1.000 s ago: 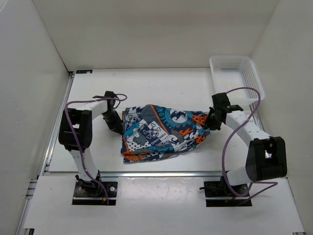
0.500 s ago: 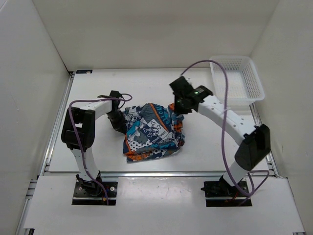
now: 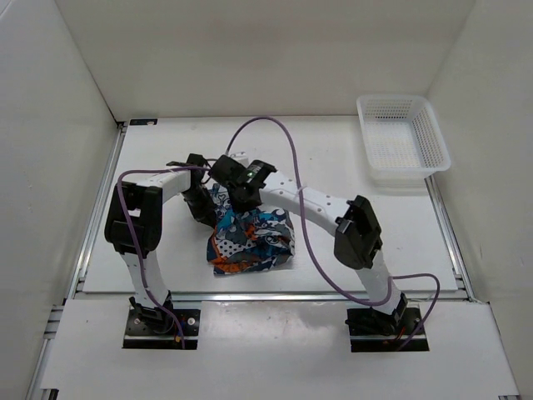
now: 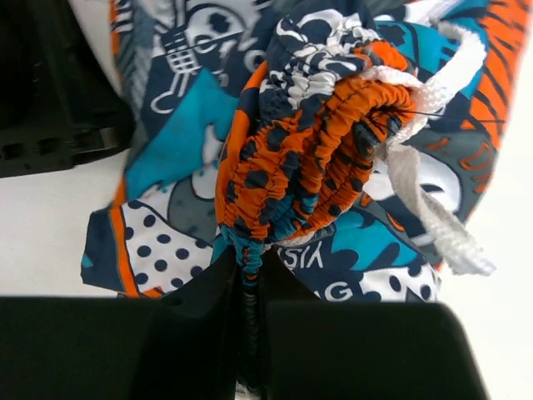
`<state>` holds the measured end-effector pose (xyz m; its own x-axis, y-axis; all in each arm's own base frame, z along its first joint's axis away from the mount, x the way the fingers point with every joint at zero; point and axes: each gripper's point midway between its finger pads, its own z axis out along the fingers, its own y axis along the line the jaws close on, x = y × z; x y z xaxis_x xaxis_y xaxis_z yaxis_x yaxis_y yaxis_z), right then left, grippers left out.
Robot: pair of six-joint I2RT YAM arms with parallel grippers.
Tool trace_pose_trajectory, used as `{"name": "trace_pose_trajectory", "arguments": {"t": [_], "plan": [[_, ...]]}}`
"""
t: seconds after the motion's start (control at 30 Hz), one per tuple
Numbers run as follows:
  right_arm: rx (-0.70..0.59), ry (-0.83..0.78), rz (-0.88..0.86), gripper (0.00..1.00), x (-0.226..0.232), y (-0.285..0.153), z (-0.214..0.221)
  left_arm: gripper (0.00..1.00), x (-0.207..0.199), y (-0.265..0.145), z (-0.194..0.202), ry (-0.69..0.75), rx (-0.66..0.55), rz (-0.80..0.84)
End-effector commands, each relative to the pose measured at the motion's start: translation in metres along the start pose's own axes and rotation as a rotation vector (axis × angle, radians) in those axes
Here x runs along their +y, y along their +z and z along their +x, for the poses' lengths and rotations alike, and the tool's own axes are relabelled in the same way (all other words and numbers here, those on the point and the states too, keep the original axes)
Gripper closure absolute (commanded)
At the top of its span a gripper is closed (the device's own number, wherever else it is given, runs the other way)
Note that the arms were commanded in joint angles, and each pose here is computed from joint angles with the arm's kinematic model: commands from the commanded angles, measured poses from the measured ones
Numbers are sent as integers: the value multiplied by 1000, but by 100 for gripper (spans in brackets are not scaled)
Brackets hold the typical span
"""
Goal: Fold and stack the shorts
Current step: Fold the shorts
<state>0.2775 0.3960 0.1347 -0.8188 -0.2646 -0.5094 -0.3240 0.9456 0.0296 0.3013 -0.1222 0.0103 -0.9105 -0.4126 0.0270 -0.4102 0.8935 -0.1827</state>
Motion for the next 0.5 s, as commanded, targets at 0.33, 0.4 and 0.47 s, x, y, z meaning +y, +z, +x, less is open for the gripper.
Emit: {"name": "trace_pose_trajectory", "arguments": {"t": [0.33, 0.4, 0.47], "plan": [[-214, 45, -431, 4, 49, -68, -39, 83, 0, -12, -21, -2, -81, 28], [-231, 79, -346, 18, 14, -64, -38, 79, 7, -30, -33, -18, -125, 26], [-196, 122, -267, 35, -29, -56, -18, 74, 5, -60, -45, 4, -202, 39]]}}
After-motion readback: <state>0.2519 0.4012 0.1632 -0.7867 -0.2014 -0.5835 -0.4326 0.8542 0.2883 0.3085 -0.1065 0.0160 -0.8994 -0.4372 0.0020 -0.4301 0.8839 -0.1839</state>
